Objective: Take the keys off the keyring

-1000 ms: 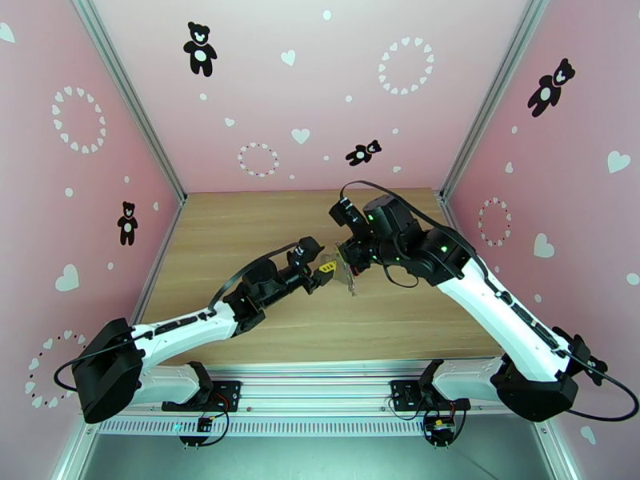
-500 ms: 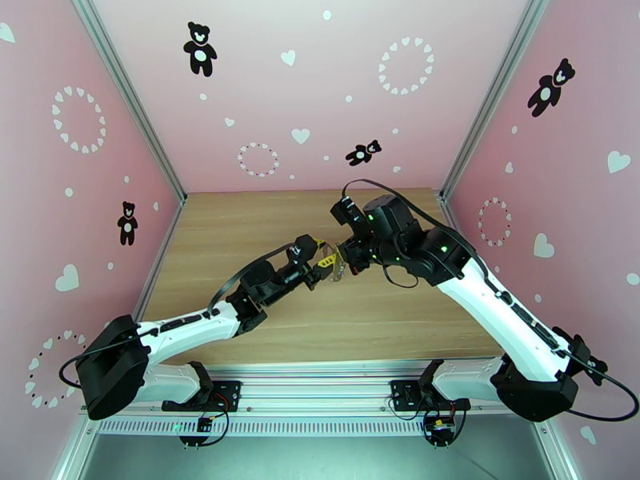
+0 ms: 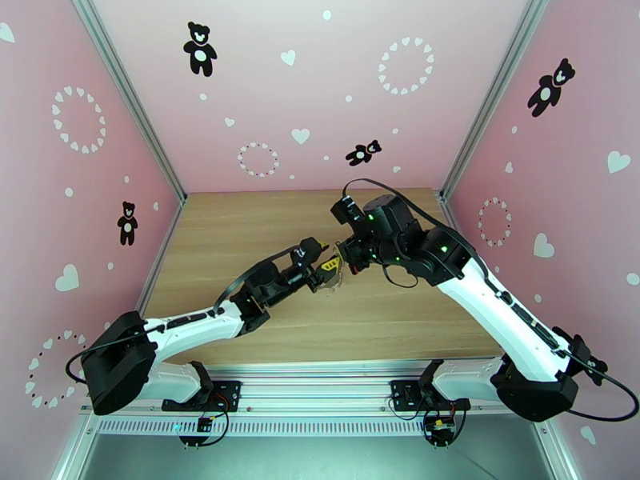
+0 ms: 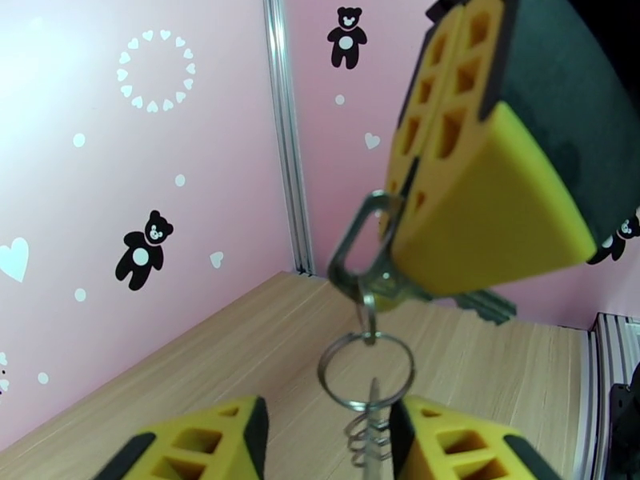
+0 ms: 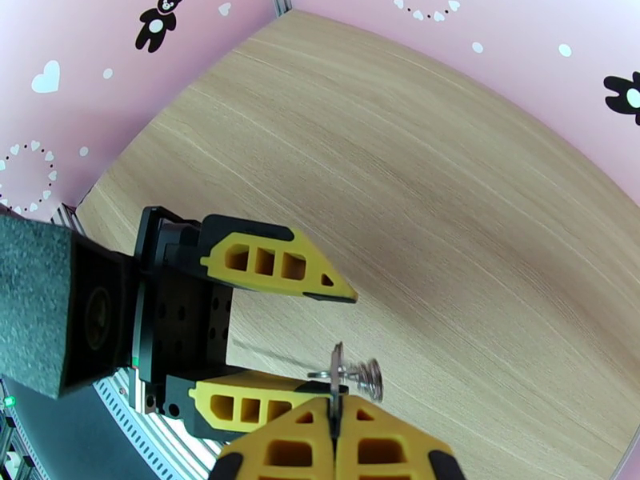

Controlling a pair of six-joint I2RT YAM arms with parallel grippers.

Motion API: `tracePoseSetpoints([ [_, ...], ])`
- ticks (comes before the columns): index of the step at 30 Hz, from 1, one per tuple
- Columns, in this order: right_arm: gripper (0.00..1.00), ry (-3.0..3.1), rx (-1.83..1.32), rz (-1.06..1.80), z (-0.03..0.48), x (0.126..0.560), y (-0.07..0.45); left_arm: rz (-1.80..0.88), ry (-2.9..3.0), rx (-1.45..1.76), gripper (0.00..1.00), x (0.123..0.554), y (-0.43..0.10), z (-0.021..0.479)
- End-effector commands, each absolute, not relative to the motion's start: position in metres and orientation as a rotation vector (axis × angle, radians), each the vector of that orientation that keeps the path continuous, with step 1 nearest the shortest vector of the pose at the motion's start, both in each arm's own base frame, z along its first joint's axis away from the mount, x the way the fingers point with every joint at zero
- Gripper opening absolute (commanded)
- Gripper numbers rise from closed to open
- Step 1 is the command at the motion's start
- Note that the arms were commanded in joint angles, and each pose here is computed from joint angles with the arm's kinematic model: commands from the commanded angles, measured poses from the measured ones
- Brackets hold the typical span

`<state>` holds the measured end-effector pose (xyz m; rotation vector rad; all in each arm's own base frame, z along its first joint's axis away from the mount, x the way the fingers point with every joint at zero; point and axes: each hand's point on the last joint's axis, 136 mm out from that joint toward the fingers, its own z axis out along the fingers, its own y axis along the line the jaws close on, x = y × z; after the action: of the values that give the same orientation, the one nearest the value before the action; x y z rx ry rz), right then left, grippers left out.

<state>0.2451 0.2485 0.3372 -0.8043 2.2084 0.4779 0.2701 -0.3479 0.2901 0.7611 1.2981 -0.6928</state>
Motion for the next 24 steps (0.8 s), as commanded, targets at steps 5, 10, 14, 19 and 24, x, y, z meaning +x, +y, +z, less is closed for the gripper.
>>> tracePoseSetpoints([
  [5,0.0,2.129,-0.734,0.527,0.364,0.246,0.249,-0.678,1.246,0.73,0.51,0.272,-0.349,0.306],
  [10,0.0,2.132,-0.726,0.535,0.364,0.246,0.25,-0.653,1.209,0.672,0.52,0.278,-0.344,0.314],
  [14,0.0,2.138,-0.721,0.537,0.363,0.244,0.249,-0.653,1.183,0.625,0.49,0.28,-0.341,0.318],
  [19,0.0,2.132,-0.706,0.528,0.366,0.245,0.246,-0.647,1.18,0.632,0.47,0.281,-0.342,0.317],
  [24,0.0,2.126,-0.7,0.529,0.368,0.248,0.248,-0.601,1.15,0.719,0.55,0.268,-0.358,0.309],
])
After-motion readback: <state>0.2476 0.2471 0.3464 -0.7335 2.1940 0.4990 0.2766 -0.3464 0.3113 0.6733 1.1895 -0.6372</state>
